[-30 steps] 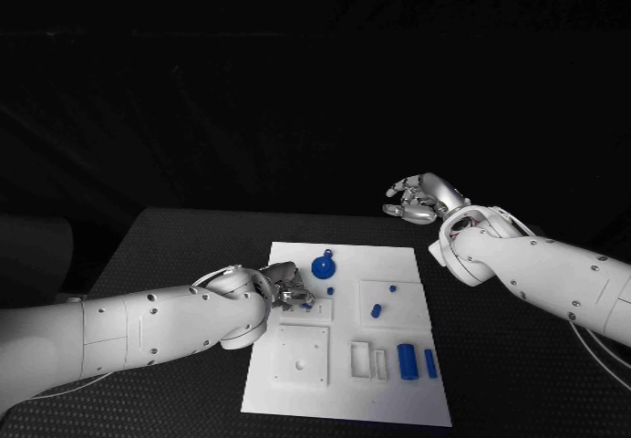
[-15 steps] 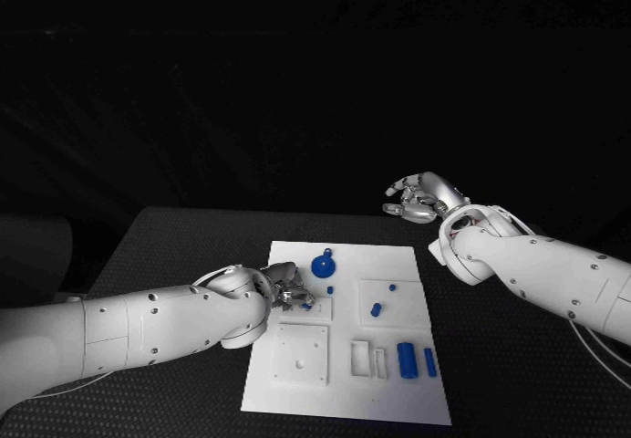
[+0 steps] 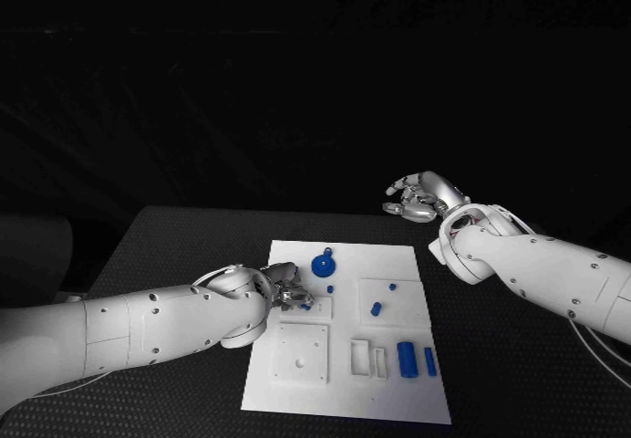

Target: Assemble the parts on the task board

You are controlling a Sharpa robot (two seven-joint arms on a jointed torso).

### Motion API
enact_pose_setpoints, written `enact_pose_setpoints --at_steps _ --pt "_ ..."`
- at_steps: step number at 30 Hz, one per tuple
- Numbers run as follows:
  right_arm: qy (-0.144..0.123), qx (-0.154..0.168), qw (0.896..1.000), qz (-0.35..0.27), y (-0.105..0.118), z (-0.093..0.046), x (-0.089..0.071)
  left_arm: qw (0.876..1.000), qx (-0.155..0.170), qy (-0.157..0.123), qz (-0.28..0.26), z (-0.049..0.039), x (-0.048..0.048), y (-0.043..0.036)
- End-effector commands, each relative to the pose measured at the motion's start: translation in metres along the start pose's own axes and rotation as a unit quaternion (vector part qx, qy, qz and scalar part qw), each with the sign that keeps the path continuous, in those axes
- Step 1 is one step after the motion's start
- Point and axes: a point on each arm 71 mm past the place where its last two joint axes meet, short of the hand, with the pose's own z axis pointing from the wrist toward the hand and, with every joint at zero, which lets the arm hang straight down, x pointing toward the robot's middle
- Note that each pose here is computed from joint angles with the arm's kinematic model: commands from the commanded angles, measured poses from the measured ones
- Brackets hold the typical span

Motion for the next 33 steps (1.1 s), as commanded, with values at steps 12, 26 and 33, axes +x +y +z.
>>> enact_pose_setpoints --at_steps 12,26,33 --pt "0.006 -0.002 1.0 -0.002 0.0002 0.0 0.0005 1.0 -0.005 0.014 0.015 0.0003 0.0036 0.0019" --pt "0.007 -0.001 1.0 -0.002 -0.0002 -0.0001 0.0005 1.0 -0.005 0.021 0.02 -0.0001 0.0044 0.003" --pt "0.008 -0.001 1.0 -0.002 -0.0001 0.0001 0.0007 0.999 -0.003 0.024 0.021 0.0003 0.0052 0.001"
